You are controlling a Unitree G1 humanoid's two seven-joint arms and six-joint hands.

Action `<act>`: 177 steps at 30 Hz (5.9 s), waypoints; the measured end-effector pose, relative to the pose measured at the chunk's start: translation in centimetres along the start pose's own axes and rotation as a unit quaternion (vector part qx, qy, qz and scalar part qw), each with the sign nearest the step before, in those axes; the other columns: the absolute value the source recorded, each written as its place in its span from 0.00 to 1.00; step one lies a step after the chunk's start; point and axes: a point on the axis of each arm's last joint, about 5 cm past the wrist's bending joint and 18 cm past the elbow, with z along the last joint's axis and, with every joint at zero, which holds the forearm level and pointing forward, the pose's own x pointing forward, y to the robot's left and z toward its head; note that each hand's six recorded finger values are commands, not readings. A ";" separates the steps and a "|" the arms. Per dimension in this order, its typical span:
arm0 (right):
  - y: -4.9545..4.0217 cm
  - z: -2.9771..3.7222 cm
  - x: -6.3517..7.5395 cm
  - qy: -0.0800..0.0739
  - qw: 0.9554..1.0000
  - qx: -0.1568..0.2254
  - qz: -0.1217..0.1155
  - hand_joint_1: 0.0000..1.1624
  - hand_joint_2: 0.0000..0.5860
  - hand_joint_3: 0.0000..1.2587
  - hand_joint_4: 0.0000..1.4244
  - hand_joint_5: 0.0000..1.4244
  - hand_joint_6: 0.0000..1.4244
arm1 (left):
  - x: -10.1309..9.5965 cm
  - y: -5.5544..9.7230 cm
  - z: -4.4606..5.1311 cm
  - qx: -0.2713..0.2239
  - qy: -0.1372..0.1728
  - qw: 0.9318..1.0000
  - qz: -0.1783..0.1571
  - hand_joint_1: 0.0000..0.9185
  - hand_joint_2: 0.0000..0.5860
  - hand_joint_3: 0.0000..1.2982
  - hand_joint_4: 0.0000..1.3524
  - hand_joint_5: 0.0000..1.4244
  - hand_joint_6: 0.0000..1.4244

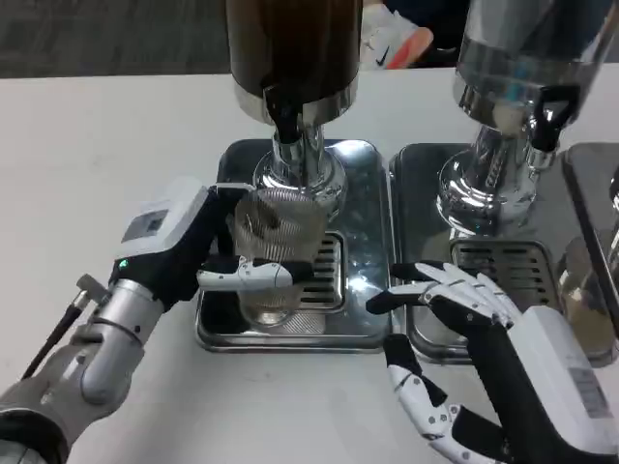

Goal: Grasp the cup under the faucet to collect the drink, then remove the cup.

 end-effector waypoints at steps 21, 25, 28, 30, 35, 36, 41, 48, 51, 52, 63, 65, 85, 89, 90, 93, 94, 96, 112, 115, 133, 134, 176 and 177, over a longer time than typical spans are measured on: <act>-0.07 -0.04 0.5 -0.009 1.000 0.008 -0.007 0.41 0.86 0.38 0.16 0.12 0.07 | -0.5 0.2 -0.66 0.056 0.004 0.998 -0.010 0.12 0.15 0.36 0.30 0.26 0.15; -0.07 -0.06 0.5 -0.009 1.000 0.008 -0.007 0.42 0.86 0.38 0.16 0.12 0.07 | -0.5 0.2 -0.68 0.063 0.005 0.998 -0.018 0.10 0.16 0.31 0.24 0.22 0.12; -0.06 -0.05 0.6 -0.011 1.000 0.009 -0.007 0.42 0.86 0.38 0.16 0.12 0.08 | -0.5 0.1 -0.69 0.067 0.006 0.997 -0.034 0.08 0.16 0.25 0.19 0.18 0.10; -0.01 -0.04 0.7 -0.012 1.000 0.010 -0.006 0.42 0.86 0.38 0.16 0.12 0.08 | -0.4 0.2 -0.64 0.069 0.006 0.997 -0.039 0.07 0.16 0.22 0.15 0.16 0.08; 0.15 -0.05 0.7 -0.010 1.000 0.013 -0.003 0.42 0.86 0.38 0.16 0.12 0.08 | 0.1 0.3 -0.39 0.071 0.005 0.996 -0.051 0.02 0.16 0.15 0.08 0.11 0.05; 0.17 -0.04 0.7 -0.011 1.000 0.013 -0.003 0.42 0.86 0.38 0.16 0.12 0.08 | 0.2 0.4 -0.35 0.072 0.006 0.996 -0.053 0.02 0.17 0.13 0.07 0.10 0.05; 0.24 0.01 0.6 -0.010 1.000 0.015 -0.001 0.42 0.86 0.38 0.16 0.13 0.08 | 0.2 0.3 -0.32 0.072 0.008 0.995 -0.065 0.00 0.18 0.09 0.04 0.09 0.04; 0.27 -0.01 0.6 -0.007 1.000 0.017 0.000 0.42 0.86 0.38 0.16 0.13 0.08 | -0.1 0.2 -0.40 0.064 0.004 0.996 -0.055 0.00 0.19 0.11 0.08 0.13 0.06; 0.27 -0.02 0.7 -0.007 1.000 0.018 0.000 0.42 0.86 0.38 0.16 0.13 0.08 | -0.7 0.5 -0.68 0.052 -0.007 0.998 -0.017 0.00 0.19 0.12 0.09 0.13 0.06; 0.27 -0.02 0.7 -0.007 1.000 0.019 0.000 0.42 0.86 0.38 0.16 0.14 0.08 | -0.8 0.7 -0.73 0.050 -0.009 0.999 -0.008 0.00 0.19 0.12 0.09 0.13 0.06; 0.47 -0.38 0.9 -0.004 1.000 0.024 0.004 0.42 0.86 0.38 0.16 0.14 0.08 | -2.4 2.0 -1.74 0.040 -0.012 0.998 0.040 0.00 0.19 0.13 0.10 0.14 0.06; 0.43 -0.38 1.1 -0.007 1.000 0.024 0.003 0.42 0.86 0.38 0.16 0.14 0.08 | -2.7 2.1 -1.76 0.031 -0.016 0.998 0.051 0.00 0.19 0.13 0.10 0.14 0.06; 0.05 -0.72 1.7 -0.022 0.999 0.023 -0.004 0.42 0.86 0.39 0.17 0.15 0.09 | -7.0 7.8 -1.65 -0.119 -0.088 0.957 0.249 0.00 0.19 0.22 0.20 0.22 0.16; 0.11 -0.81 1.8 -0.023 0.999 0.025 -0.004 0.42 0.86 0.38 0.18 0.15 0.09 | -7.1 9.4 -1.52 -0.185 -0.111 0.945 0.245 0.00 0.20 0.26 0.24 0.26 0.19; 0.14 -0.85 1.8 -0.022 0.999 0.025 -0.003 0.42 0.86 0.38 0.18 0.15 0.09 | -7.1 9.8 -1.52 -0.200 -0.115 0.942 0.244 0.00 0.20 0.26 0.25 0.26 0.19; 0.21 -0.96 1.8 -0.021 0.999 0.028 -0.002 0.42 0.86 0.38 0.18 0.16 0.09 | -7.0 11.4 -1.49 -0.254 -0.140 0.929 0.229 0.00 0.19 0.27 0.27 0.27 0.19; 0.20 -0.95 1.9 -0.022 0.999 0.028 -0.003 0.42 0.86 0.38 0.18 0.16 0.09 | -7.0 11.8 -1.47 -0.269 -0.147 0.926 0.218 0.00 0.20 0.28 0.27 0.28 0.19; 0.19 -0.93 1.9 -0.025 0.999 0.028 -0.004 0.42 0.86 0.38 0.19 0.16 0.09 | -6.8 12.3 -1.44 -0.288 -0.157 0.923 0.200 0.00 0.19 0.28 0.28 0.28 0.19; 0.65 -1.18 2.5 -0.025 0.999 0.046 -0.005 0.42 0.86 0.33 0.25 0.22 0.14 | -1.1 15.8 -0.63 -0.486 -0.224 0.843 -0.057 0.00 0.18 0.15 0.13 0.20 0.13; 0.78 -1.18 2.5 -0.025 0.998 0.049 -0.008 0.41 0.87 0.33 0.26 0.22 0.14 | -0.3 16.1 -0.50 -0.510 -0.232 0.824 -0.078 0.00 0.18 0.14 0.12 0.18 0.12; 1.94 -1.16 2.6 -0.016 0.996 0.076 -0.034 0.39 0.87 0.33 0.27 0.23 0.17 | 3.8 16.0 0.39 -0.540 -0.214 0.788 -0.204 0.00 0.18 0.09 0.00 0.08 0.06; 1.97 -1.18 2.6 -0.016 0.996 0.076 -0.034 0.39 0.87 0.33 0.27 0.23 0.17 | 3.9 15.8 0.35 -0.542 -0.213 0.786 -0.209 0.00 0.18 0.09 0.00 0.07 0.06; 2.06 -1.65 2.8 -0.007 0.994 0.098 -0.046 0.37 0.88 0.35 0.28 0.23 0.16 | 5.3 12.7 0.91 -0.393 -0.165 0.873 -0.236 0.00 0.16 0.08 0.00 0.04 0.00; 2.05 -1.66 2.8 -0.006 0.994 0.098 -0.046 0.37 0.88 0.35 0.28 0.23 0.16 | 5.2 12.7 0.92 -0.390 -0.165 0.875 -0.234 0.00 0.16 0.08 0.00 0.04 0.00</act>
